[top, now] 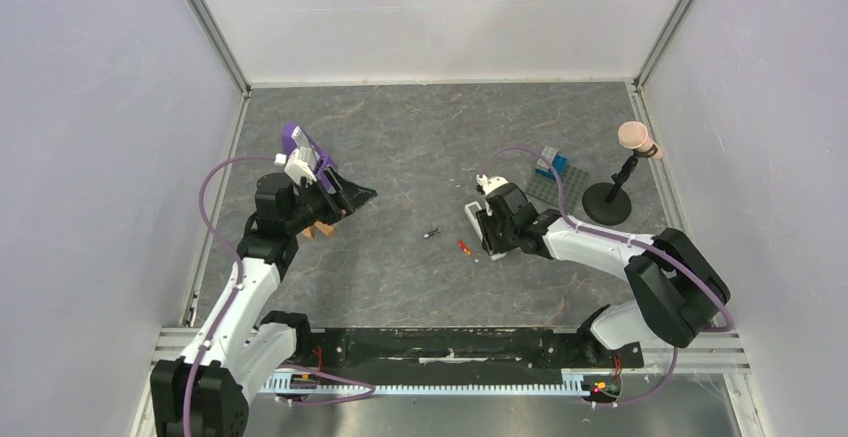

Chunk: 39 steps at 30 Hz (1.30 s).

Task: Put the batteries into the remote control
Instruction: Pick up the remote control from the center of the board, then adjust the remote control.

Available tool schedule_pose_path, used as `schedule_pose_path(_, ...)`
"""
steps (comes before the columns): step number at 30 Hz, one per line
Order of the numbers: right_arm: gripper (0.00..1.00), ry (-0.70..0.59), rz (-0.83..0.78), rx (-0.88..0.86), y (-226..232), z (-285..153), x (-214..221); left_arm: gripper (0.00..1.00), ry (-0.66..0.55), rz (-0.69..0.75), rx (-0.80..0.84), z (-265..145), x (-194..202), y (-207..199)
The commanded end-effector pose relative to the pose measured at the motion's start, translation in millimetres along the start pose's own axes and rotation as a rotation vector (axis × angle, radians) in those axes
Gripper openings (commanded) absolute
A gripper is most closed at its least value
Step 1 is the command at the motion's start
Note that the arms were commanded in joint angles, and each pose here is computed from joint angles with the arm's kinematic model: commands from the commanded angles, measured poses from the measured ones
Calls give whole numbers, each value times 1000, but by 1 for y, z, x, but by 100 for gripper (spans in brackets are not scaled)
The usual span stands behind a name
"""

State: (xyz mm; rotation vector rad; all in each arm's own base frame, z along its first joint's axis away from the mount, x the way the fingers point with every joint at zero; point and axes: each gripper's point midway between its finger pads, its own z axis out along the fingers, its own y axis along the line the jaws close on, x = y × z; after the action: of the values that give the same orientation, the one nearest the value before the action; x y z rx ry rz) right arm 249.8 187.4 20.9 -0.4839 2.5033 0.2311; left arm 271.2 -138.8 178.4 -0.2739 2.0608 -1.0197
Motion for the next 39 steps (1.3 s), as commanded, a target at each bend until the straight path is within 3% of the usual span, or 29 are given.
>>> schedule_pose_path(1,20,-141,66,-146,32,-28,-54,79,-52,28,162,5,-15,-36)
schedule_pose_path(8,20,-278,204,-665,116,-113,-102,79,19,112,324,17,7,-83)
schedule_pose_path(13,20,-319,322,-958,149,-163,-118,79,45,175,456,19,24,-129)
schedule_pose_path(20,20,-305,368,-1137,164,-199,-123,81,-16,117,553,15,23,-161)
schedule_pose_path(26,21,-277,386,-1199,169,-211,-121,81,10,31,558,21,24,-166)
schedule_pose_path(29,22,-252,395,-1217,170,-210,-118,68,16,-23,519,26,19,-166)
schedule_pose_path(34,24,-241,421,-1190,169,-198,-118,25,33,-40,481,31,17,-166)
schedule_pose_path(35,31,-248,422,-1179,169,-195,-119,15,42,-51,444,34,17,-162)
schedule_pose_path(37,57,-293,409,-1130,164,-191,-125,2,71,-91,307,42,16,-147)
schedule_pose_path(39,77,-364,371,-1052,158,-189,-137,2,101,-136,65,47,16,-117)
